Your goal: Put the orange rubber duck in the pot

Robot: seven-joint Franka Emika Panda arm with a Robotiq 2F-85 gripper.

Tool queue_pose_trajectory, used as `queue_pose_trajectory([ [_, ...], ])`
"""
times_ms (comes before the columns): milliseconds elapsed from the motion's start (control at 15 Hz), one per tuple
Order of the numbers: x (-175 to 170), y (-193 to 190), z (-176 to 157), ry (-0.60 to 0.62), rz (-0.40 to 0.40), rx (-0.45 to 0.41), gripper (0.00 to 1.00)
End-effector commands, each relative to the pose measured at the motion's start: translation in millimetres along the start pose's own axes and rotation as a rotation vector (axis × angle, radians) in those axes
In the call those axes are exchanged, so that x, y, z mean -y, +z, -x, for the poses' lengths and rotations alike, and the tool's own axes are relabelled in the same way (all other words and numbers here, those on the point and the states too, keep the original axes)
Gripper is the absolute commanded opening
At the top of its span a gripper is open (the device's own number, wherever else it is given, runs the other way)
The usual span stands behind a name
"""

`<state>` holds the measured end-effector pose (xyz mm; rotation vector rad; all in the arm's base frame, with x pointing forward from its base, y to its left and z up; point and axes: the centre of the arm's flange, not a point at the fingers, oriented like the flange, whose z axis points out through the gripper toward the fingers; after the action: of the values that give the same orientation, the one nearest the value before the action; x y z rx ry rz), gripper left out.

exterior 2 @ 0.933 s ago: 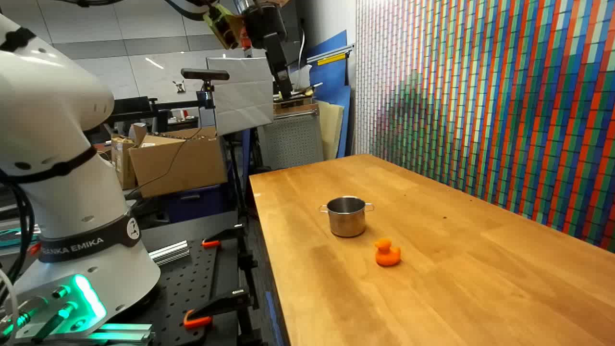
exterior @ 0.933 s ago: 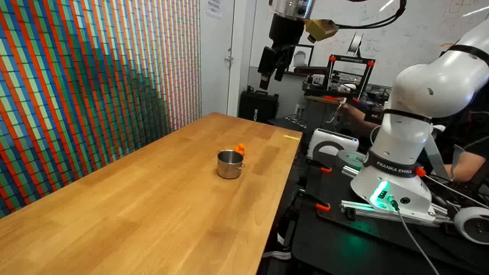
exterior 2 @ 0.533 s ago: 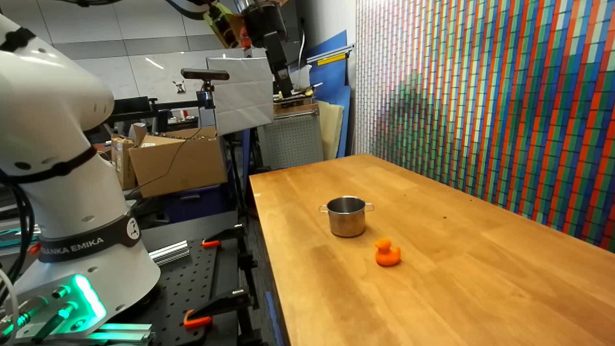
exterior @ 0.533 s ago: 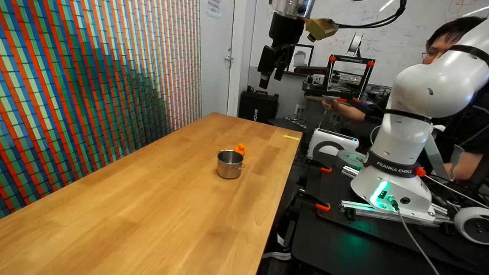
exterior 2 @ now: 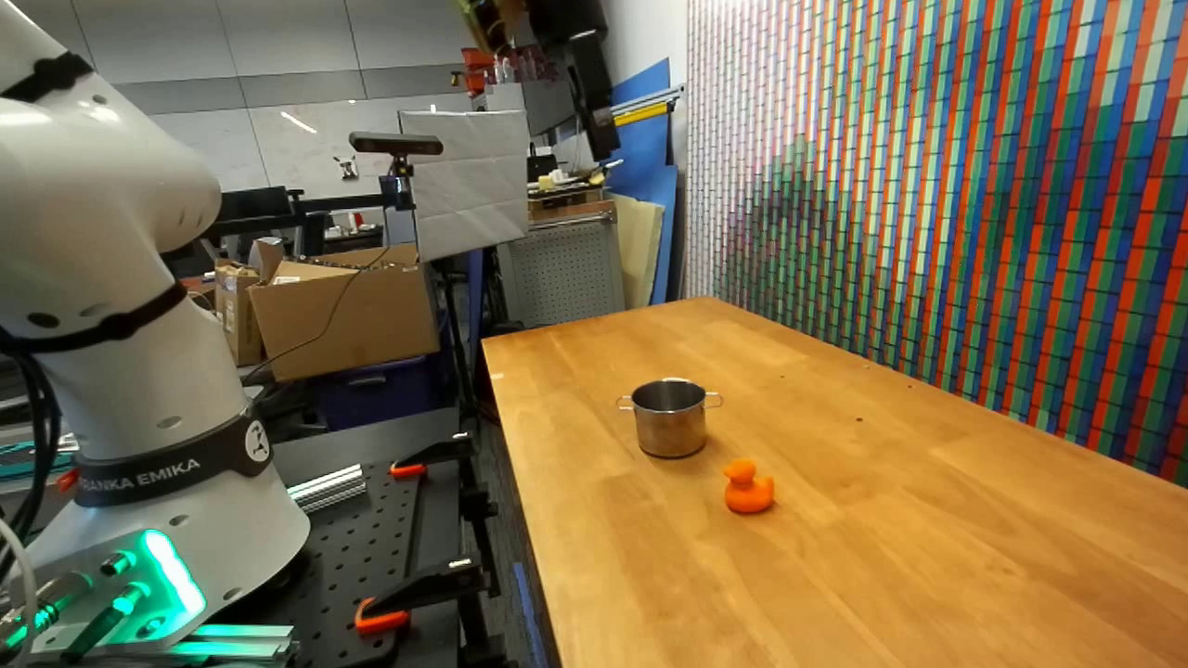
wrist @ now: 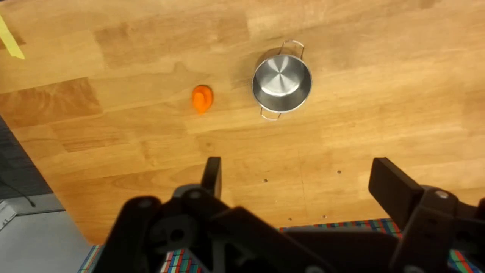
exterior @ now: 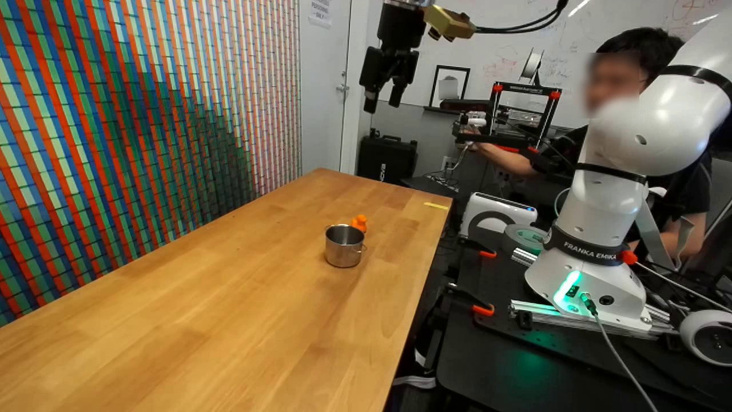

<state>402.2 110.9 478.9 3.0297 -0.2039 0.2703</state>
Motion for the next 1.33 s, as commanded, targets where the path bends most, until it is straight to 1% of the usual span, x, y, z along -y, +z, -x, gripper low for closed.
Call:
queue_pose_trajectory([
  [0,-37,0,-77,0.058,-0.081,0.07,1.0],
  [133,-63,25,-95,0.077,-0.092,0.104,1.0],
  [267,-80,56,-100,0.074,-0.091,0.142,1.0],
  [600,-101,144,-87,0.038,-0.057,0.257,1.0],
  [733,-109,174,-83,0.028,-0.037,0.273,1.0],
  [1067,-131,245,-81,-0.005,0.039,0.212,1.0],
  [1267,-134,281,-73,-0.027,0.052,0.179,1.0],
])
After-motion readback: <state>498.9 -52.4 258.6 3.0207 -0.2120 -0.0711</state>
